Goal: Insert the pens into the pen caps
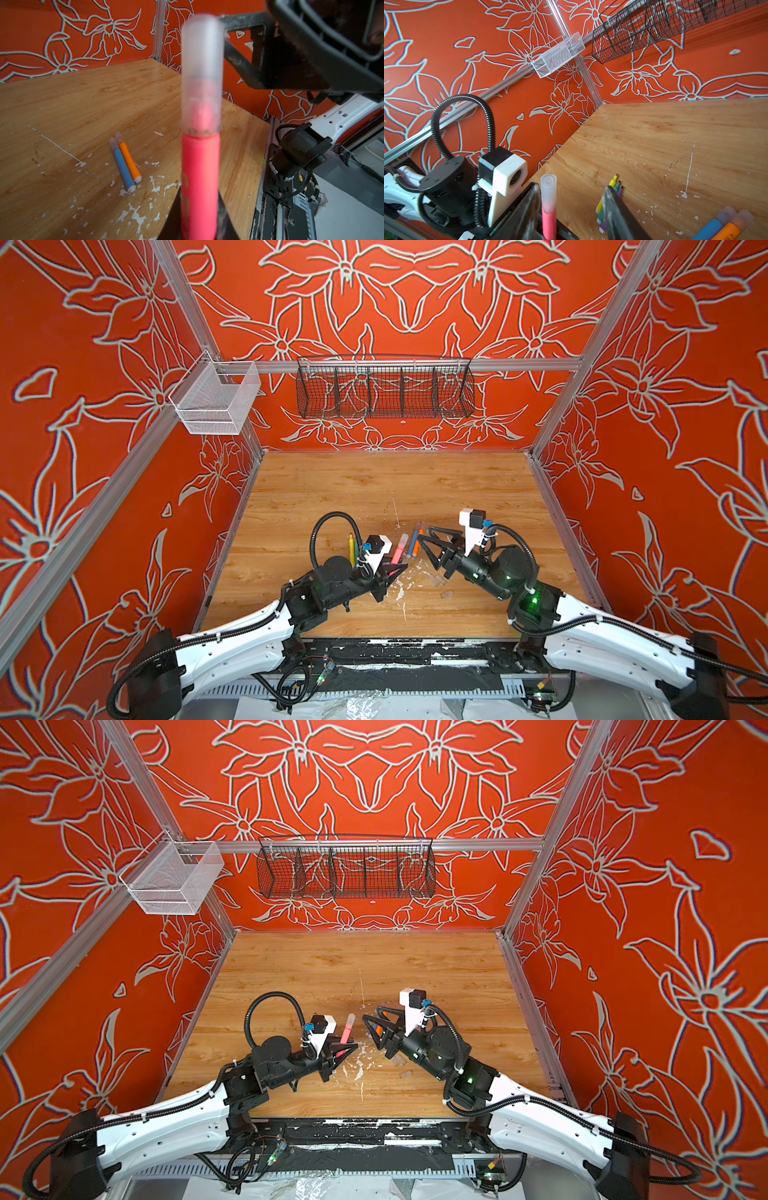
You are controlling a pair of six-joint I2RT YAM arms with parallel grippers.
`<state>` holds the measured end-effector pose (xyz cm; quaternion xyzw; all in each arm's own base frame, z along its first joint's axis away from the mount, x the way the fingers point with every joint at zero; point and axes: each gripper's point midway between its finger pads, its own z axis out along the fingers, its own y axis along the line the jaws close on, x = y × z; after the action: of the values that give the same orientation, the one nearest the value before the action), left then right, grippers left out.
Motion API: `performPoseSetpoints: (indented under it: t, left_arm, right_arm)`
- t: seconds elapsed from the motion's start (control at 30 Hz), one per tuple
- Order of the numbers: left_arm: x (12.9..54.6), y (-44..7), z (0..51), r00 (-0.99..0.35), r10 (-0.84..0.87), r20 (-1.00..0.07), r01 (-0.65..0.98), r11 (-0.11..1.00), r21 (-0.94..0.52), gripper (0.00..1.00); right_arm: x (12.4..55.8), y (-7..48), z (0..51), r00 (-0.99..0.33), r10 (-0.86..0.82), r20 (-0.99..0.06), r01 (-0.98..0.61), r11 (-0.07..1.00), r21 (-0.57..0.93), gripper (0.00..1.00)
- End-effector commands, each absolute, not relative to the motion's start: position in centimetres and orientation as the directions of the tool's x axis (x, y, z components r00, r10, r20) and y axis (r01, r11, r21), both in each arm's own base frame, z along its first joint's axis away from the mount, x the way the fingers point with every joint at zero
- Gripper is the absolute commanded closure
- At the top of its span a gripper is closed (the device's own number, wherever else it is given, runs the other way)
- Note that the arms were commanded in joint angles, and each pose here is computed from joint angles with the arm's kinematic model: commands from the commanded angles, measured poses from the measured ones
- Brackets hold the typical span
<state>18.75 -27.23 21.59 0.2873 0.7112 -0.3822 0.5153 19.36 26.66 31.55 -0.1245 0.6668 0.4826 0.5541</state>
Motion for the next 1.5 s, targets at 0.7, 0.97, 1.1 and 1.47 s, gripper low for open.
performPoseSetpoints:
  t: [0.7,0.97,1.1,1.47]
  left_arm:
    - [18.5,-28.5,22.0,-0.27,0.041,-0.962,0.843,0.494,-0.215,1.0]
    - [18.7,-29.5,21.4,-0.298,0.069,-0.952,0.849,0.476,-0.231,1.0]
    - [18.9,-29.2,21.3,-0.293,0.057,-0.954,0.842,0.488,-0.229,1.0]
    - [20.0,-28.8,23.1,-0.259,0.041,-0.965,0.818,0.541,-0.196,1.0]
  right_arm:
    - [19.2,28.6,31.7,-0.394,0.393,-0.831,-0.725,0.423,0.544,0.5]
    - [19.5,29.9,31.6,-0.41,0.381,-0.829,-0.734,0.402,0.548,0.62]
    - [19.6,30.0,31.5,-0.411,0.38,-0.828,-0.733,0.402,0.549,0.72]
    - [19.2,31.5,30.7,-0.47,0.354,-0.809,-0.738,0.345,0.58,0.96]
